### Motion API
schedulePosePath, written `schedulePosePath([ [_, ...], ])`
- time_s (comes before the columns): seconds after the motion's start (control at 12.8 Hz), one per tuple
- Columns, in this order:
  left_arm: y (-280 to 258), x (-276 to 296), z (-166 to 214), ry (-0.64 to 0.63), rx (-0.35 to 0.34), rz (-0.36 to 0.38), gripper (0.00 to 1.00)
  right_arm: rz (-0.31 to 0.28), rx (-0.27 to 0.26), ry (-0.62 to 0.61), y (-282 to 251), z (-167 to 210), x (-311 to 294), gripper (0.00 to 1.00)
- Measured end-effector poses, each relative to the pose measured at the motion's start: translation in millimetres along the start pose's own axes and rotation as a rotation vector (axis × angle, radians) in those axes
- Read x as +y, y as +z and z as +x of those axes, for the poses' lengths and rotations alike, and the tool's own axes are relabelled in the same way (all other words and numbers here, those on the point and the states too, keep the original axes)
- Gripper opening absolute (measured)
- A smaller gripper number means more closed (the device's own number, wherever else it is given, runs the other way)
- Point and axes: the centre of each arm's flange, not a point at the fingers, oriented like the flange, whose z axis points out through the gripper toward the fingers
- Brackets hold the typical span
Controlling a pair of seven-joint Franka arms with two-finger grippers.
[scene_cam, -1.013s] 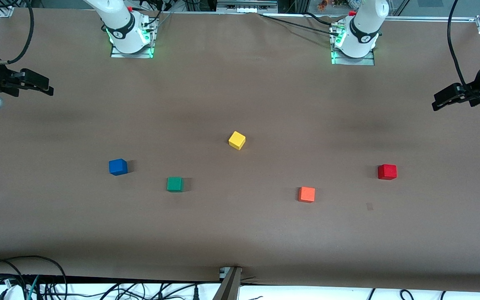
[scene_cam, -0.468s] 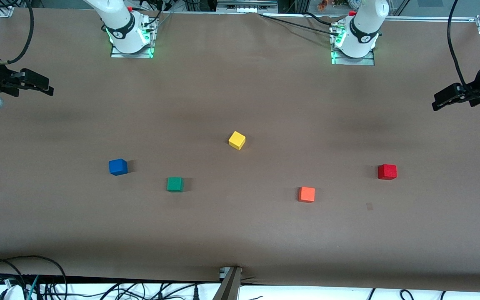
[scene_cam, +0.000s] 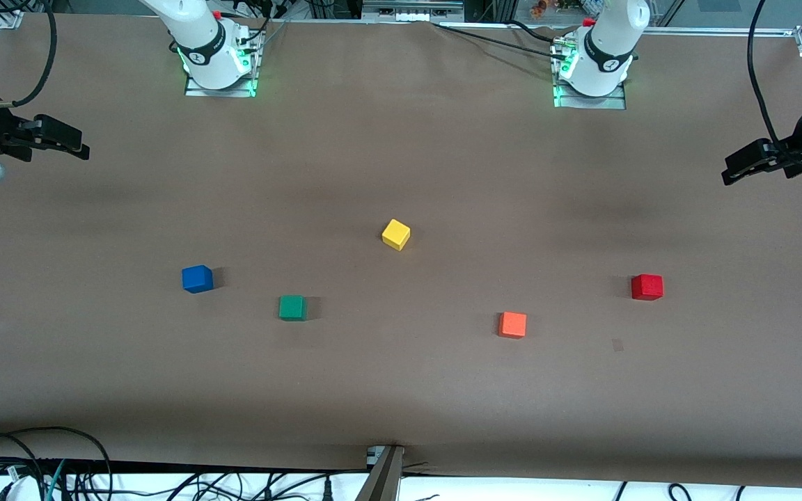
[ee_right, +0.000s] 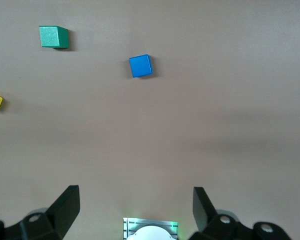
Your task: Pass red block to right arm, stack on blue
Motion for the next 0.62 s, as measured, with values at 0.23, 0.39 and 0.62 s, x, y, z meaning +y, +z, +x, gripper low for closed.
schedulePosePath([
  [0.23,0.0,3.2,0.6,0.006,0.001,0.000,1.00,0.000,0.000,0.000,0.0,0.0,0.0,1.00],
  [0.39,-5.8,5.4,-0.2,0.009,0.012,-0.001,1.00,0.000,0.000,0.000,0.0,0.0,0.0,1.00],
  [0.62,-17.1,1.9,-2.4,0.004,0.016,-0.002,1.00,0.000,0.000,0.000,0.0,0.1,0.0,1.00],
])
